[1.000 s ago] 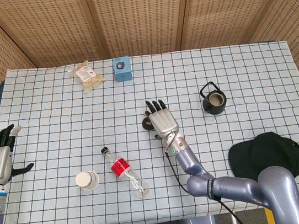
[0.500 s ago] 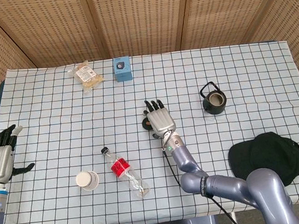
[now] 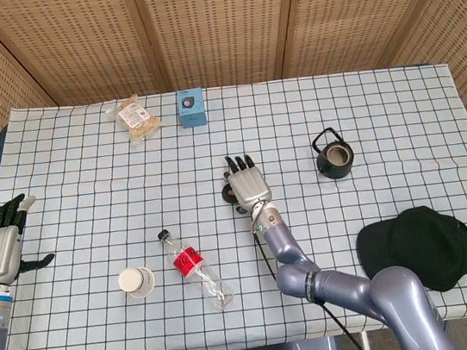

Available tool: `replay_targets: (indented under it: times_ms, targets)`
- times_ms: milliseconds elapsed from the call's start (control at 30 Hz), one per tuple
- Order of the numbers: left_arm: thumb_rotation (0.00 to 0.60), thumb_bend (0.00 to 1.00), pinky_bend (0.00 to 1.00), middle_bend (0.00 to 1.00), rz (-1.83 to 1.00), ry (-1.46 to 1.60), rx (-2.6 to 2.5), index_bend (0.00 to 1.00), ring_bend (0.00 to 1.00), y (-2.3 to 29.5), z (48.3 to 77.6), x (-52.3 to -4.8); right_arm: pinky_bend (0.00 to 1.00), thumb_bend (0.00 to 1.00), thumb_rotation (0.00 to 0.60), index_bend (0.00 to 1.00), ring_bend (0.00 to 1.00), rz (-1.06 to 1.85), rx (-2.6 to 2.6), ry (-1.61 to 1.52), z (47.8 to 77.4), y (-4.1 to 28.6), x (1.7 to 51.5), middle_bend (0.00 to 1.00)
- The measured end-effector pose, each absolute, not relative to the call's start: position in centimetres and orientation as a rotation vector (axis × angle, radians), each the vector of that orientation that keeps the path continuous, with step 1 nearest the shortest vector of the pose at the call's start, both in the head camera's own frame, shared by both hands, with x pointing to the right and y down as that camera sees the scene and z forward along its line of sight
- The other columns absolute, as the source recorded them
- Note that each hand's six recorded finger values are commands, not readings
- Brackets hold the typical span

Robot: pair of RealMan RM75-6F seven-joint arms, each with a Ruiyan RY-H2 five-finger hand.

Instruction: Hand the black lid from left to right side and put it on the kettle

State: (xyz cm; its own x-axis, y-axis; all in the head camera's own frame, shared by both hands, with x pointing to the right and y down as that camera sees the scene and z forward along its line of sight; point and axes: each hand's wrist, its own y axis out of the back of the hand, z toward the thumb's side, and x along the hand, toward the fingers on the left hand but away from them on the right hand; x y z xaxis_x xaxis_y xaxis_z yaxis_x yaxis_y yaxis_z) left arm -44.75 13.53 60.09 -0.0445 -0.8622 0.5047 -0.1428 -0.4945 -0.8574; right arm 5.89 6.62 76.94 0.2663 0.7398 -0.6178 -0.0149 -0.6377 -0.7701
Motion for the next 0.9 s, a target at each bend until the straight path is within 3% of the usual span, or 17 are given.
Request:
replay_targets:
  times_ms: [233,433,900]
  targets:
    - [0.600,0.07,0.00,0.00,-1.589,1.059,-1.662,0.00,0.00,13.6,60.3,-44.5,0.00,0.38,0.600,0.39,0.00,1.437,-1.858,-0.645,77.4,6.5,5.7,0.04]
    - [0.600,0.07,0.00,0.00,-1.587,1.050,-1.671,0.00,0.00,13.6,60.4,-44.3,0.00,0.48,0.600,0.45,0.00,1.421,-1.845,-0.652,77.2,6.4,5.4,0.08]
    - [0.600,0.08,0.00,0.00,-1.578,1.043,-1.676,0.00,0.00,13.8,60.3,-44.0,0.00,0.48,0.600,0.46,0.00,1.395,-1.821,-0.678,75.9,6.4,5.5,0.08]
